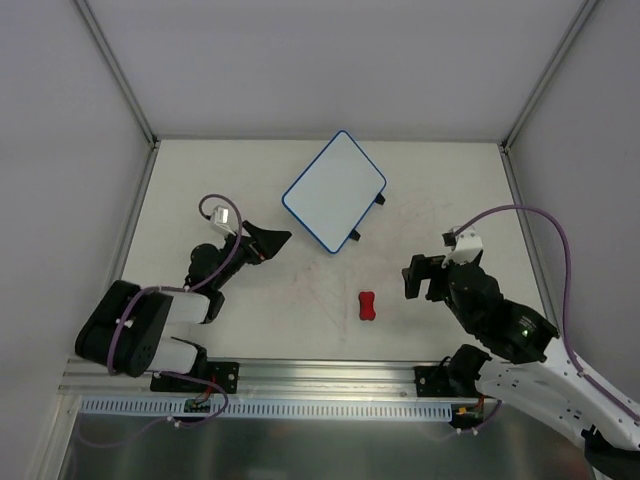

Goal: Erase the whiteboard

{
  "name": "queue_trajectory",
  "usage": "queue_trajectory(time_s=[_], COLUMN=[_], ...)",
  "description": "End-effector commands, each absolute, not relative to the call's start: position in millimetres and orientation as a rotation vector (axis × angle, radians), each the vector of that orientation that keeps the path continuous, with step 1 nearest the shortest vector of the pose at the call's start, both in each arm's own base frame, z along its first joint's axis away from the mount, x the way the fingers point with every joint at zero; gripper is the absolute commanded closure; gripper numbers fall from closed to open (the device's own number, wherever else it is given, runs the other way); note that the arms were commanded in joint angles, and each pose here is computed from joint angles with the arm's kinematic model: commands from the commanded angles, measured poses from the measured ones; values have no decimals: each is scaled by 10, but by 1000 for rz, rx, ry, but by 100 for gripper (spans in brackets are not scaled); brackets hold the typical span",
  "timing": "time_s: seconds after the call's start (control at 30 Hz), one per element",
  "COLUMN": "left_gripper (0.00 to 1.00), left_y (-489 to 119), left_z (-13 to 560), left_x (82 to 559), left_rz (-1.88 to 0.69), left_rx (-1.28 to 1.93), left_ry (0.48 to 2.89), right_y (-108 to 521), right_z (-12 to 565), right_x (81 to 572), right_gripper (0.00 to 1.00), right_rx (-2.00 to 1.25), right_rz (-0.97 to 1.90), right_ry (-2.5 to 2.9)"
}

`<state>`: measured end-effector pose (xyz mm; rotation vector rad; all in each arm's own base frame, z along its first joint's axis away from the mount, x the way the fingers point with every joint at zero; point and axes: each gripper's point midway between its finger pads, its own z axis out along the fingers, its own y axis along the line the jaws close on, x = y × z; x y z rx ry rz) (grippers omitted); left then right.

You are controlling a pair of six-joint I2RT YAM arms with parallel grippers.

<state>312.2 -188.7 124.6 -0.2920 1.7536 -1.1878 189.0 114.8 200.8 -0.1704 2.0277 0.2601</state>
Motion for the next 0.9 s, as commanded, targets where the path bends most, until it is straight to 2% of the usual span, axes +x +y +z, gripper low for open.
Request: queue_trajectory(time_s=[0.0, 0.1, 0.17, 0.23, 0.27, 0.37, 0.7, 0.87], left_gripper=[1, 1, 1, 1, 1, 1, 1, 1], left_y=[-1845, -1782, -1661, -1487, -1392, -1116, -893, -849], left_z=[2069, 1889, 2122, 1954, 2136, 1993, 1414, 1441], left_x=[2986, 2917, 2849, 2771, 2712, 2582, 2299, 2293], left_rz=[-1239, -1103, -984, -853, -790, -639, -526, -516], left_rx=[-178, -169, -88, -114, -77, -129, -92, -111], left_ry=[1487, 1697, 1665, 1763, 1714, 1738, 1736, 1704], right_y=[928, 793, 684, 604, 574, 465, 433, 430], right_z=[2127, 2139, 2113, 2104, 2082, 1920, 1704, 1713], right_x=[1981, 2006, 2034, 2065, 2073, 2084, 1996, 1947], right_gripper=[1, 1, 1, 1, 1, 1, 1, 1], right_rx=[-146, -101, -64, -19, -7, 69, 165, 210], right_rz=[154, 102, 48, 7, -12, -75, 16, 111], right_ry=[1925, 1884, 1854, 1829, 1824, 1829, 1836, 1797])
